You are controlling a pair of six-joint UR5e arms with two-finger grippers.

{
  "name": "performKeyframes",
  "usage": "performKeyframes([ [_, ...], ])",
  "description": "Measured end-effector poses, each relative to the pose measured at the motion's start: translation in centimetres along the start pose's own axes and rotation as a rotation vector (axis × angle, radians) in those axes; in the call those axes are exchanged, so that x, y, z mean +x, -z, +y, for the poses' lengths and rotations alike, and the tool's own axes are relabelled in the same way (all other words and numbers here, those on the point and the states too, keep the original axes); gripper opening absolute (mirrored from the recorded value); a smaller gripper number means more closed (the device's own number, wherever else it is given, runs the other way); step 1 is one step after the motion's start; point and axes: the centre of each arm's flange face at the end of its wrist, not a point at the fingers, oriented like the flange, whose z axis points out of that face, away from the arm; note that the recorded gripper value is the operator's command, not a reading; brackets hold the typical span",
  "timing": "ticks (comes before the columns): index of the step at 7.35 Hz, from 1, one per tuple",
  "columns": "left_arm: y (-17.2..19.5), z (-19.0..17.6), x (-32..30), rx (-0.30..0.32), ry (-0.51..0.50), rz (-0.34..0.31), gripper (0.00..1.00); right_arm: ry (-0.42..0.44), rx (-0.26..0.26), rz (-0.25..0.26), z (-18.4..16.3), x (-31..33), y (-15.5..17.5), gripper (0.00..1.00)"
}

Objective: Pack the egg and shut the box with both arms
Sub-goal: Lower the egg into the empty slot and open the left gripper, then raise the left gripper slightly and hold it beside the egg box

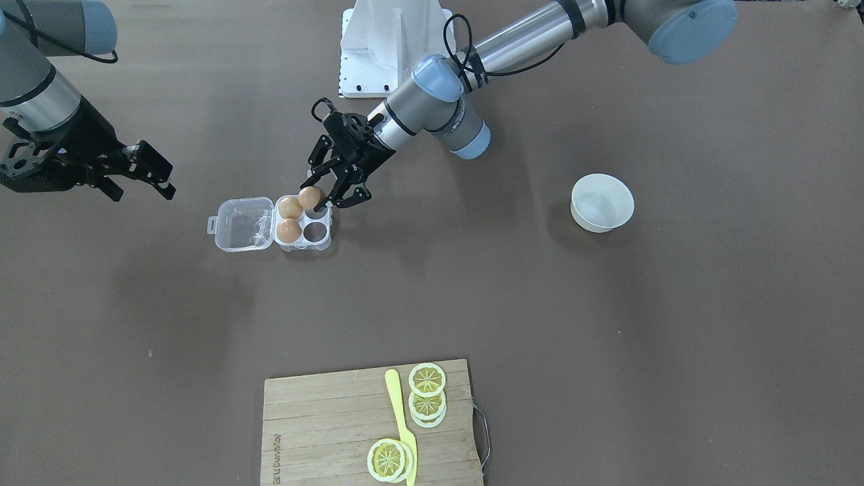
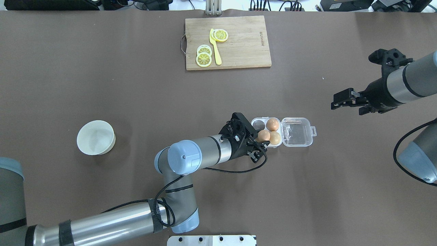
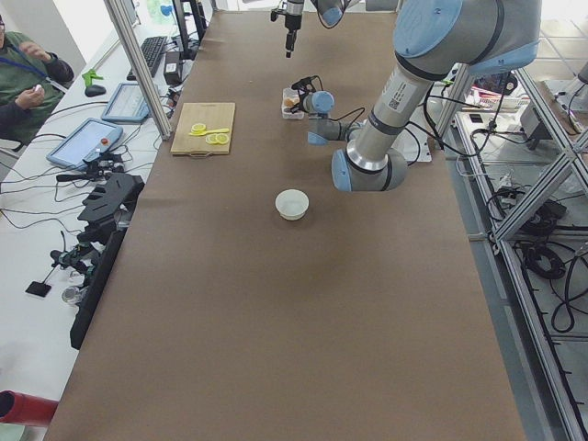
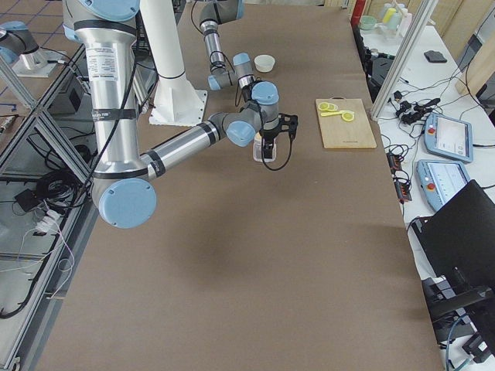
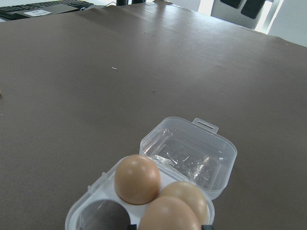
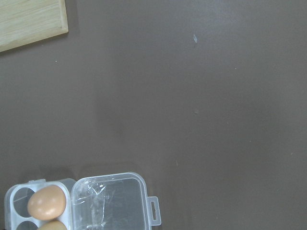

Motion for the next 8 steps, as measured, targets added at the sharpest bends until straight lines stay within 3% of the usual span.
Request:
performKeyframes([
  [5,0.7,-1.4,0.3,0.030,0.034,0.009,0.97,0.001,0.000,-0.001,0.0,0.0,0.1,0.99],
  [6,1.0,-2.1,-0.2,0.039,0.048,0.007,0.64,0.001,0.001,-0.001,0.0,0.0,0.1,0.99],
  [7,1.3,-2.7,-1.3,0.041,0.062,0.003,0.17,0.001,0.001,0.000,0.0,0.0,0.0,0.99],
  [8,1.6,-3.2,-2.6,0.024,0.097,0.009,0.00,0.001,0.002,0.000,0.0,0.0,0.0,0.99],
])
